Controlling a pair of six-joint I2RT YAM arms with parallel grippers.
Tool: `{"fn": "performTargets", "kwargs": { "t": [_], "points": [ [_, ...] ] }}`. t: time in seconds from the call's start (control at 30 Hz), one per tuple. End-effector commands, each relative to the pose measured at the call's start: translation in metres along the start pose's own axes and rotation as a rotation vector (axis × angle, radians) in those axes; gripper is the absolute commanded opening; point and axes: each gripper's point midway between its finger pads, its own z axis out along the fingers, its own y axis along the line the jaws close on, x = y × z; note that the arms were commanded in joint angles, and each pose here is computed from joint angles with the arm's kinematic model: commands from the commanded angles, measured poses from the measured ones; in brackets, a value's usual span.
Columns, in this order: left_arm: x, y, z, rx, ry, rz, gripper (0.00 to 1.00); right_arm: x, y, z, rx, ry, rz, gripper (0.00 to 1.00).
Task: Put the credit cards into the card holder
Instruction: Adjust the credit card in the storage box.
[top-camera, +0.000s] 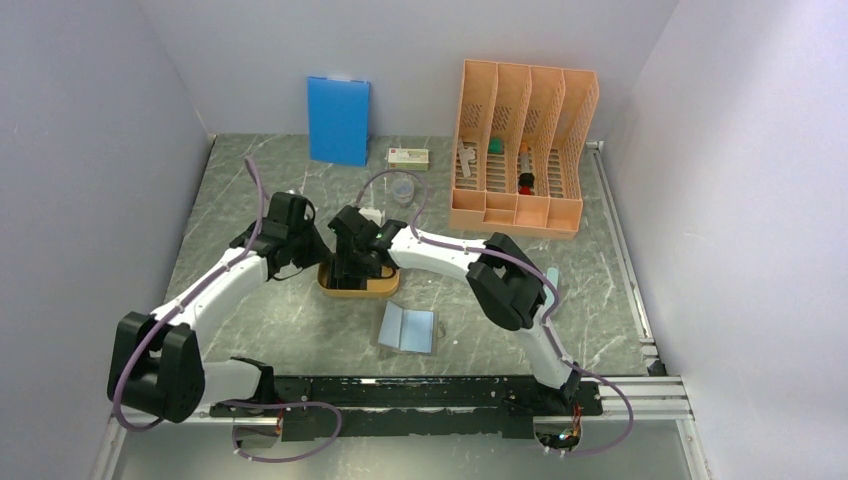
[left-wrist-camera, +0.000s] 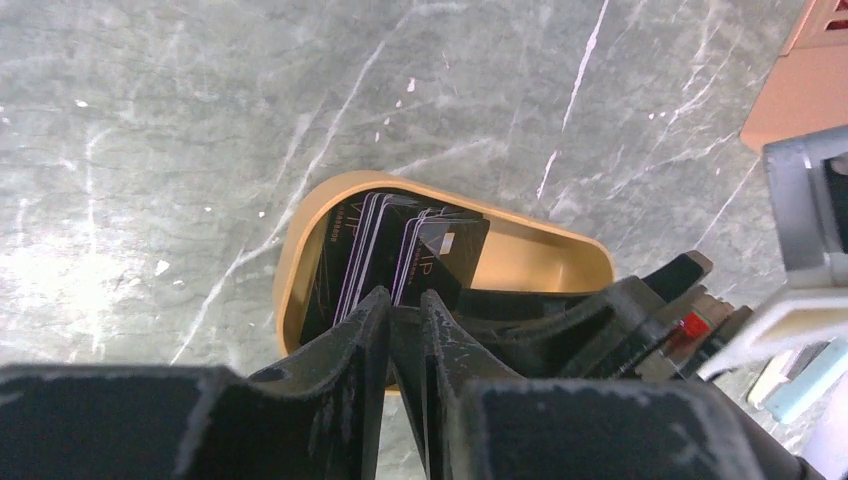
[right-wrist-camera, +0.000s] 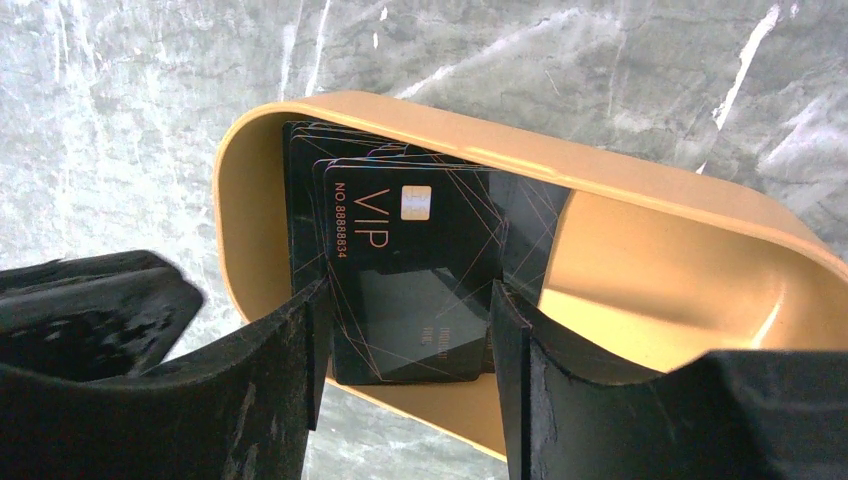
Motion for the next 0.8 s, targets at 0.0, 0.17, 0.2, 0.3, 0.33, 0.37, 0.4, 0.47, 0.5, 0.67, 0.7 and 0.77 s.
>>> {"fn": "performTargets", "kwargs": {
  "t": [0.0,0.17,0.2,0.3,0.33,0.37,0.4,0.47,0.5,0.67,0.7,0.77],
  "points": [
    [-0.008,0.018,-0.011,-0.062,-0.043,-0.019,0.23,0.011,-0.007,0.011,0.042,0.025,-0.029,0.42],
    [-0.006,0.052,-0.002,-0.164,-0.05,-0.073,0.21,0.009,-0.008,0.01,0.055,0.018,-0.041,0.42],
    [-0.005,0.06,0.001,-0.188,-0.043,-0.085,0.21,0.008,-0.009,0.01,0.057,0.015,-0.042,0.42],
    [0.006,0.075,0.017,-0.224,0.014,-0.11,0.17,0.009,-0.01,0.011,0.061,0.016,-0.046,0.42],
    [0.01,0.076,0.022,-0.223,0.034,-0.116,0.16,0.008,-0.01,0.011,0.061,0.016,-0.046,0.42],
    [0.014,0.075,0.026,-0.216,0.054,-0.122,0.15,0.009,-0.009,0.012,0.063,0.017,-0.049,0.42],
    [0.018,0.072,0.03,-0.196,0.076,-0.128,0.14,0.01,-0.007,0.011,0.065,0.016,-0.055,0.41],
    [0.022,0.069,0.035,-0.173,0.092,-0.135,0.12,0.01,-0.003,0.011,0.067,0.013,-0.068,0.41],
    [0.024,0.067,0.037,-0.157,0.1,-0.136,0.11,0.01,0.0,0.011,0.067,0.012,-0.076,0.41],
    [0.032,0.059,0.041,-0.1,0.126,-0.146,0.11,0.013,0.012,0.012,0.063,0.013,-0.099,0.42],
    [0.034,0.059,0.041,-0.093,0.13,-0.15,0.11,0.015,0.012,0.014,0.066,0.017,-0.103,0.41],
    [0.036,0.058,0.042,-0.085,0.135,-0.154,0.11,0.016,0.015,0.015,0.067,0.018,-0.107,0.41]
  ]
}}
